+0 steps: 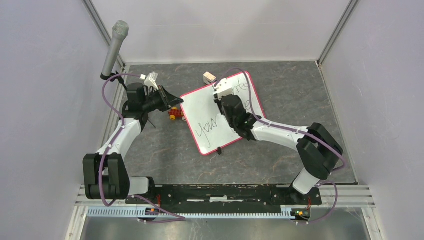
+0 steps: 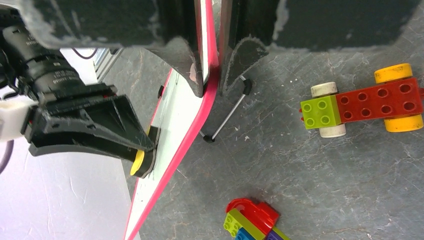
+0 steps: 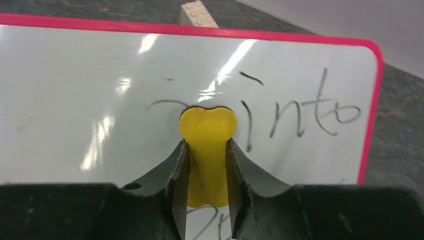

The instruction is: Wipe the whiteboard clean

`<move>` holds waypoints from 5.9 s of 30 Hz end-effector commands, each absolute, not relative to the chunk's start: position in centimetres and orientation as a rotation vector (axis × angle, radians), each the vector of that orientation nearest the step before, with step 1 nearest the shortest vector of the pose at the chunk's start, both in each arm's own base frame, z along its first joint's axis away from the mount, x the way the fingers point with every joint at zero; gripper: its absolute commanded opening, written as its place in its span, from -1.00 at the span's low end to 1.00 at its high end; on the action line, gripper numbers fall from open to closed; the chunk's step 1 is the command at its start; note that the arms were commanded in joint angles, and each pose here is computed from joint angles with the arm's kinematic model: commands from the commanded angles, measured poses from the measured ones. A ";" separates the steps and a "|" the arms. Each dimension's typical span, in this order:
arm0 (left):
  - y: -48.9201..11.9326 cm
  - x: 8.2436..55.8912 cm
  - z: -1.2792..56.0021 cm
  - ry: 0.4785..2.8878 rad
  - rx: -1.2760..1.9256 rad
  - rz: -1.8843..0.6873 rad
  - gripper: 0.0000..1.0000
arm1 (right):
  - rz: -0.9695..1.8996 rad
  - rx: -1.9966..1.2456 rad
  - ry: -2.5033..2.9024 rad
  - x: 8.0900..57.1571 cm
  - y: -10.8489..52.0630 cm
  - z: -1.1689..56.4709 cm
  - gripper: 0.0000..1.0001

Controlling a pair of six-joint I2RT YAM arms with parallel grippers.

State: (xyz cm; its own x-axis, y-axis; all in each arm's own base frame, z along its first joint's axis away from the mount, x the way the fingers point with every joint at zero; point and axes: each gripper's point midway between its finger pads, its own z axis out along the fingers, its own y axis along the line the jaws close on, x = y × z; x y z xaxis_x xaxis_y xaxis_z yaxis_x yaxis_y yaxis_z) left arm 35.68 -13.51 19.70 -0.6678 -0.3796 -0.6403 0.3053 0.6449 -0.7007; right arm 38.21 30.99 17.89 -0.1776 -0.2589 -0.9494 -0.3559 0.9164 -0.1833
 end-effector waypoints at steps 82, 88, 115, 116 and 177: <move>-23.0 40.2 21.1 2.176 0.329 -1.247 -0.31 | 0.337 -0.475 1.744 39.1 33.6 22.1 -0.46; -22.8 40.4 20.7 2.172 0.350 -1.218 -0.43 | 0.355 -0.456 1.764 39.1 33.8 21.4 -0.46; -22.9 39.5 19.8 2.093 0.646 -0.878 -0.95 | 0.432 -0.447 1.731 36.6 35.2 22.0 -0.46; -22.9 39.5 19.7 2.091 0.652 -0.873 -0.95 | 0.435 -0.435 1.719 37.0 35.4 22.5 -0.46; -24.4 41.1 18.4 1.987 0.831 -0.806 -0.95 | 0.284 -0.268 1.907 39.2 23.7 16.1 -0.47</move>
